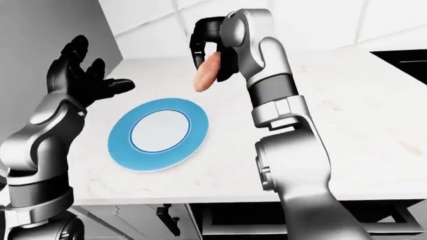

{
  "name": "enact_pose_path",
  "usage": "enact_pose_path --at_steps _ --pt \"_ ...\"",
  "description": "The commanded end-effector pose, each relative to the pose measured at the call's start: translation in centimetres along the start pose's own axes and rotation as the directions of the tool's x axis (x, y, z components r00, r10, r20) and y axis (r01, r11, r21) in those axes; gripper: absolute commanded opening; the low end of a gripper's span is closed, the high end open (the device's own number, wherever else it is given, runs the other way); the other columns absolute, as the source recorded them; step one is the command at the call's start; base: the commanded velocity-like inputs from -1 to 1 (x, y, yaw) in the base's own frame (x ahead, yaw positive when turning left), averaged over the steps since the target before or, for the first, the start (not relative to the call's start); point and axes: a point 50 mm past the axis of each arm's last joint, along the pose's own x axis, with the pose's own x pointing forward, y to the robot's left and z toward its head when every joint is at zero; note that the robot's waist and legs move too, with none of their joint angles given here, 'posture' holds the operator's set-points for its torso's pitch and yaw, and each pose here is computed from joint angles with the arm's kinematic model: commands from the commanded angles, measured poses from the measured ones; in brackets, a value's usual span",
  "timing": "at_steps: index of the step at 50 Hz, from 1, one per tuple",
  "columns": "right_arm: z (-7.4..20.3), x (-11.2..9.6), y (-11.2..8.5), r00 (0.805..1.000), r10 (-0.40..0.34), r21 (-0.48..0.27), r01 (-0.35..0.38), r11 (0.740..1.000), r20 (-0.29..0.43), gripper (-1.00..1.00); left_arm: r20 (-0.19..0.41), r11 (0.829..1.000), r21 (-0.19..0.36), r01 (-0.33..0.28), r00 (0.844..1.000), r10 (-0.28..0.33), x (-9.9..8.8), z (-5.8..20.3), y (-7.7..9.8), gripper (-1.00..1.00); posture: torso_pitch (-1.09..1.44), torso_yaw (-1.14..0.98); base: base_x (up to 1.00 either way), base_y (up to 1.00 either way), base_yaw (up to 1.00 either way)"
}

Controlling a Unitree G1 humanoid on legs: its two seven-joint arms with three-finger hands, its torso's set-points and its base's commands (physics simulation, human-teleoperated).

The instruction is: Place the sweet potato on the top rack of the oven.

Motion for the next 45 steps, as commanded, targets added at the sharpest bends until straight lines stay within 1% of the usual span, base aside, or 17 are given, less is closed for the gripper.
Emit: enact_pose_path --at_steps 1,7,9,22,30,45 --pt "0.80 -1.16 -2.25 0.996 -0.091 -0.026 0.092 0.995 0.023 -1.00 0.089 1.000 -0.001 0.001 0.996 0.000 -0.16 2.00 0.00 1.00 0.00 0.00 0.00 -0.10 0.00" --pt "0.74 -1.06 -1.89 0.996 -0.088 -0.028 0.088 0.996 0.019 -1.00 0.090 1.000 -0.002 0.001 0.996 -0.001 -0.20 2.00 0.03 1.00 0.00 0.00 -0.03 -0.02 0.00" --pt "0.70 -1.16 -2.07 0.996 -0.087 -0.031 0.088 0.996 0.015 -1.00 0.089 1.000 -0.002 0.001 0.996 -0.001 -0.22 1.99 0.01 1.00 0.00 0.00 -0.13 0.00 0.00" --pt "0.58 -1.35 -2.13 0.996 -0.084 -0.034 0.085 0.996 0.009 -1.00 0.087 1.000 -0.003 0.000 0.996 0.000 -0.22 1.98 -0.03 1.00 0.00 0.00 -0.27 0.00 0.00" --pt "0.52 -1.07 -1.65 0.997 -0.080 -0.034 0.080 0.996 0.009 -1.00 0.089 1.000 -0.004 0.000 0.996 0.000 -0.22 2.06 0.00 1.00 0.00 0.00 -0.29 0.00 0.00" --pt "0.37 -0.94 -1.52 0.996 -0.085 -0.028 0.085 0.996 0.007 -1.00 0.089 1.000 -0.003 0.000 0.996 0.001 -0.18 2.06 0.01 1.00 0.00 0.00 -0.28 0.00 0.00"
